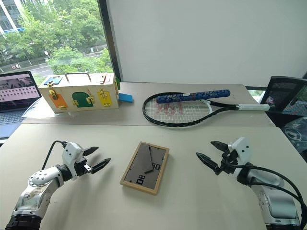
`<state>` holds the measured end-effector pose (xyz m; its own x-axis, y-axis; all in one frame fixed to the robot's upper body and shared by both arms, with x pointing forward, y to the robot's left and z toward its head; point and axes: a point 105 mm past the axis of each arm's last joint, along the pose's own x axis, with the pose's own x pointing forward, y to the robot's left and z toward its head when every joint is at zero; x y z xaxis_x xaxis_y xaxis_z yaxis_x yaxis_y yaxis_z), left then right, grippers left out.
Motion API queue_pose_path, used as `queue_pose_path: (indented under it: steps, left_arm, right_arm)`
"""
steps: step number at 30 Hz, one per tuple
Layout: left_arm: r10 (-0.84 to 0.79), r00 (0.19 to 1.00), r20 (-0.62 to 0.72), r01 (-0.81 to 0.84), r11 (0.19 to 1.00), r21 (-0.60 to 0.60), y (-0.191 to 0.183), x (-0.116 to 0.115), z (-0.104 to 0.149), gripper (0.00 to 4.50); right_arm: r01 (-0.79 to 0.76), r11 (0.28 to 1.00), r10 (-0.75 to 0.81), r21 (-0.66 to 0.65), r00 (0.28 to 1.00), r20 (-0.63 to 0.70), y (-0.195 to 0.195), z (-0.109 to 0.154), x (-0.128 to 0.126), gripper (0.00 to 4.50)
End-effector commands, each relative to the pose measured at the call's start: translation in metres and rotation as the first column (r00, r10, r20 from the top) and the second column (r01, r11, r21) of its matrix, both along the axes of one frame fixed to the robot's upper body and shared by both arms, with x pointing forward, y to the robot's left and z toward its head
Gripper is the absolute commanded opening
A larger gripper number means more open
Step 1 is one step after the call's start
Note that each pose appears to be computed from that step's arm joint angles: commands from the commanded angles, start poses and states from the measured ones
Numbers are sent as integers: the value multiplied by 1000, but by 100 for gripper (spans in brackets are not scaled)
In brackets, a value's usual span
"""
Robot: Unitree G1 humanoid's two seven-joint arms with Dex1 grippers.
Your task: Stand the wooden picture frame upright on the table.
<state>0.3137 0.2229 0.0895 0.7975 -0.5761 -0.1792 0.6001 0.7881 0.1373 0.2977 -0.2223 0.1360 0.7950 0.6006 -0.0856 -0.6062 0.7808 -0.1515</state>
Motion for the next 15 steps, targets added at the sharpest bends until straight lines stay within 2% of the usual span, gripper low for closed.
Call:
queue_pose_path:
  steps: [1,3,6,11,15]
  left_arm:
    - [-26,999,23,28,998,-61,6,1,25,450]
    - [-139,990,25,142,980,-141,6,0,60,450]
    - [-309,951,-10,304,943,-138,-2,-12,88,450]
    - [-412,909,-63,407,910,-79,-4,-25,103,450]
    - [-427,902,-72,422,904,-69,-3,-26,106,450]
  right_arm:
    - [-81,995,79,60,996,39,6,31,-2,446]
    - [-246,968,245,57,969,24,19,60,-10,446]
    - [-361,928,364,-98,931,20,36,75,-15,446]
    - [-386,838,435,-386,899,47,52,71,-14,446]
    - [-376,828,440,-416,895,67,54,63,-12,446]
